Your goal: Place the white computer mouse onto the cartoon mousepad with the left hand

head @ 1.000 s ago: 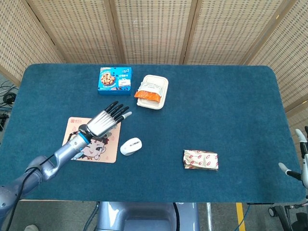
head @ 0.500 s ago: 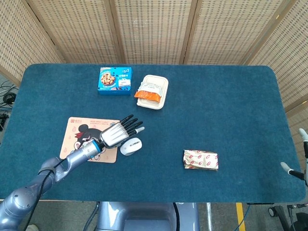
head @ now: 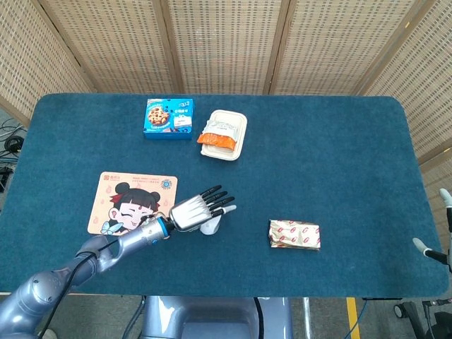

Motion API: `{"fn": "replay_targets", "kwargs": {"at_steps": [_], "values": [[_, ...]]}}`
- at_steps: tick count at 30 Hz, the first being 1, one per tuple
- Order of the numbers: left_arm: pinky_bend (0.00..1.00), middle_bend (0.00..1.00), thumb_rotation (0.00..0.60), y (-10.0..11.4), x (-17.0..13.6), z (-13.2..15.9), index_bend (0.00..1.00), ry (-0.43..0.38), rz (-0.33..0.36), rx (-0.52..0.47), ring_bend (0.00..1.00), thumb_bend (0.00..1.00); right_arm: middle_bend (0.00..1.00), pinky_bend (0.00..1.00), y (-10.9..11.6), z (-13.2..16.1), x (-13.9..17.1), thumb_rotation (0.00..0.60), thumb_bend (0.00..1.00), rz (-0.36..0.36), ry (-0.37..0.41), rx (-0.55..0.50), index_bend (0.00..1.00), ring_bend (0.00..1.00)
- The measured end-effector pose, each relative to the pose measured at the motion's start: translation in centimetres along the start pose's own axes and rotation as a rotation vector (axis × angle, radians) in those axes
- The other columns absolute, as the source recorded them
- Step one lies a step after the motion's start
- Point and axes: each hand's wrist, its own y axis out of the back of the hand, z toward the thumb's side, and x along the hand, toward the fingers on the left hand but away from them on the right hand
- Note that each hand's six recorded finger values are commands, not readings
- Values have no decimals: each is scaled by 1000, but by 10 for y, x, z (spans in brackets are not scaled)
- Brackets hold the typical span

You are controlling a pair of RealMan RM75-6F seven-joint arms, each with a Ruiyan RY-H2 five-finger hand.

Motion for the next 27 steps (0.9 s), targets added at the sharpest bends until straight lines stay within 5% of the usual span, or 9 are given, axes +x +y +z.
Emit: {"fn": "replay_targets", "kwargs": {"at_steps": [6, 11, 15, 27], "values": [[0, 0, 600, 10, 11, 20, 0, -51, 2, -6, 0, 0, 0, 0, 1, -2, 1, 600, 0, -3, -9, 0, 0, 0], [5, 0, 600, 21, 4, 1, 0, -53, -32, 43, 0, 0, 0, 0, 2, -5, 0, 600, 0, -5, -19, -5, 0, 0], [121, 0, 600, 36, 1, -13, 0, -66, -52, 46, 0, 0, 0, 0, 2, -7, -1, 600, 0, -3, -23, -6, 0, 0], [128, 0, 600, 40, 28, -6, 0, -128, -208, 37, 0, 0, 0, 0, 4, -14, -5, 600, 0, -9, -51, -7, 0, 0]]}}
